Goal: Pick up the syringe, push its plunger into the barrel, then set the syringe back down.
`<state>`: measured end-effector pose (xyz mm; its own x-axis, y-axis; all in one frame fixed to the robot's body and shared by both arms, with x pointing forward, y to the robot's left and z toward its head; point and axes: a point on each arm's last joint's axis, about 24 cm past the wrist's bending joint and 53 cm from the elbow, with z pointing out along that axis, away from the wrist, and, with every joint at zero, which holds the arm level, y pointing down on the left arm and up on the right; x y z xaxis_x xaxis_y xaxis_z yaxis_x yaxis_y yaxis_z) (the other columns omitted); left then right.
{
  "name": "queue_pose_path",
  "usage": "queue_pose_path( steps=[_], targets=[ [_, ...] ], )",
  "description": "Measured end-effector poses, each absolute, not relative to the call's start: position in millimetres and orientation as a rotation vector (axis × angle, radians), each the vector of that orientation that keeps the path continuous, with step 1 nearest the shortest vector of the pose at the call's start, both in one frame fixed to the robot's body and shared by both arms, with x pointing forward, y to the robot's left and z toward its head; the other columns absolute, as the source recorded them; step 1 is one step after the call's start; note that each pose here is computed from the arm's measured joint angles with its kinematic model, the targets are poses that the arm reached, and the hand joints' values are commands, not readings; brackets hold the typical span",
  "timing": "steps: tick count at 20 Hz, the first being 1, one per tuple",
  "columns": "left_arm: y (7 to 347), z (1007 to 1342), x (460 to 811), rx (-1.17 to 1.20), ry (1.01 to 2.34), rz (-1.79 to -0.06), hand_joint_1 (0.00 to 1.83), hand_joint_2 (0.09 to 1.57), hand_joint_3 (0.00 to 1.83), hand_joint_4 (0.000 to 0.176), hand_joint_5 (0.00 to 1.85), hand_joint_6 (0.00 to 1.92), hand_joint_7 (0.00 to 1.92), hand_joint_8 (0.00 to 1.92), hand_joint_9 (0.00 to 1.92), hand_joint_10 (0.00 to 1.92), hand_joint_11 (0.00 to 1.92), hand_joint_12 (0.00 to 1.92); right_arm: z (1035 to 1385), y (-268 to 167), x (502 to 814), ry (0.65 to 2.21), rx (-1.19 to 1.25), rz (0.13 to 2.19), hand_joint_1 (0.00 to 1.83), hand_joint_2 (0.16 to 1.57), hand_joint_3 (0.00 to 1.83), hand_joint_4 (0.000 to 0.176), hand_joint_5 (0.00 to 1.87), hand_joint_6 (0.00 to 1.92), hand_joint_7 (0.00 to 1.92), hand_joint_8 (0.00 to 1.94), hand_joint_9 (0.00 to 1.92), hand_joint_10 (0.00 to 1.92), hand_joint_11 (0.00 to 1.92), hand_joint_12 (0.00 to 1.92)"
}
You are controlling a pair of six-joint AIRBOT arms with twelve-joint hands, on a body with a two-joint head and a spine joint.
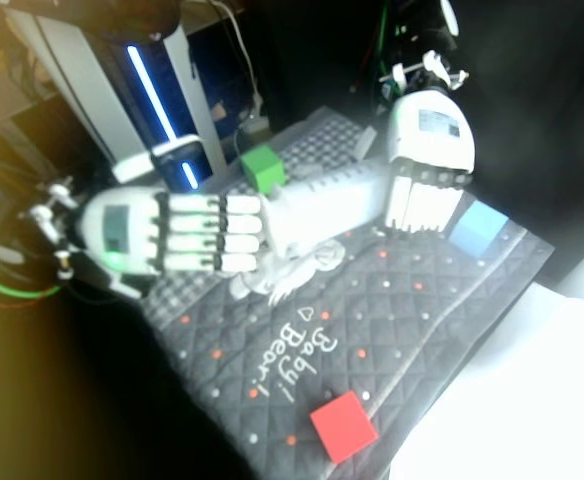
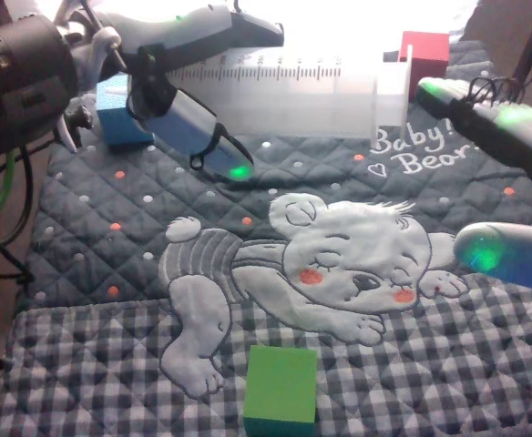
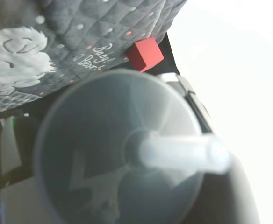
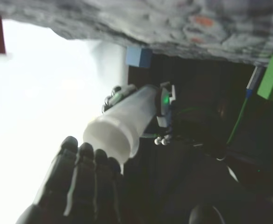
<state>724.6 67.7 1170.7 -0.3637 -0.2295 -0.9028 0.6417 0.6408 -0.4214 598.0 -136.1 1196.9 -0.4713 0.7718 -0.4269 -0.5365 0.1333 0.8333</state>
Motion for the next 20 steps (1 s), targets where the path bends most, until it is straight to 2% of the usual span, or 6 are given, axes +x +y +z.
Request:
queue_pose_path(
  steps=[7,8,10,11,13,20],
  targets=[
    [80.0,1170.3,725.6,0.348,1.723,-0.905,1.66,1.12,0.00,0.000,1.34,1.92,1.55,1.92,1.64,1.92,1.66,1.92,1232.4,-165.2,602.5,1.302,0.155,1.451,0.08,1.02,0.00,0.000,0.00,0.00,0.00,0.00,0.00,0.00,0.00,0.00],
    [80.8,1168.7,724.5,0.347,1.732,-0.899,1.65,1.13,0.00,0.000,1.29,1.92,1.54,1.92,1.63,1.92,1.65,1.92,1237.8,-167.8,602.5,1.282,0.148,1.444,0.14,1.01,0.00,0.005,0.00,0.00,0.00,0.00,0.00,0.00,0.00,0.00],
    [80.0,1163.6,722.7,0.376,1.740,-0.879,1.62,1.13,0.00,0.000,1.25,1.92,1.54,1.92,1.62,1.92,1.64,1.92,1246.9,-173.5,603.5,1.243,0.149,1.427,0.07,1.03,0.00,0.000,0.05,0.01,0.00,0.00,0.00,0.00,0.00,0.00],
    [80.5,1159.6,722.0,0.388,1.750,-0.866,1.62,1.13,0.00,0.000,1.25,1.92,1.54,1.92,1.61,1.92,1.60,1.92,1252.9,-178.6,603.8,1.208,0.162,1.427,0.01,0.92,0.00,0.000,0.04,0.00,0.00,0.00,0.00,0.00,0.00,0.00],
    [80.9,1154.8,721.5,0.397,1.763,-0.849,1.62,1.12,0.00,0.000,1.28,1.92,1.54,1.92,1.61,1.92,1.58,1.92,1258.8,-186.0,605.5,1.171,0.179,1.411,0.00,0.90,0.00,0.000,0.00,0.00,0.00,0.00,0.00,0.00,0.00,0.00],
    [77.1,1144.0,715.1,0.535,1.762,-0.770,1.59,1.12,0.00,0.000,1.23,1.92,1.46,1.92,1.53,1.92,1.52,1.92,1275.4,-192.9,603.8,1.095,0.165,1.392,0.06,0.84,0.00,0.000,0.00,0.00,0.00,0.00,0.00,0.00,0.00,0.00]
  ],
)
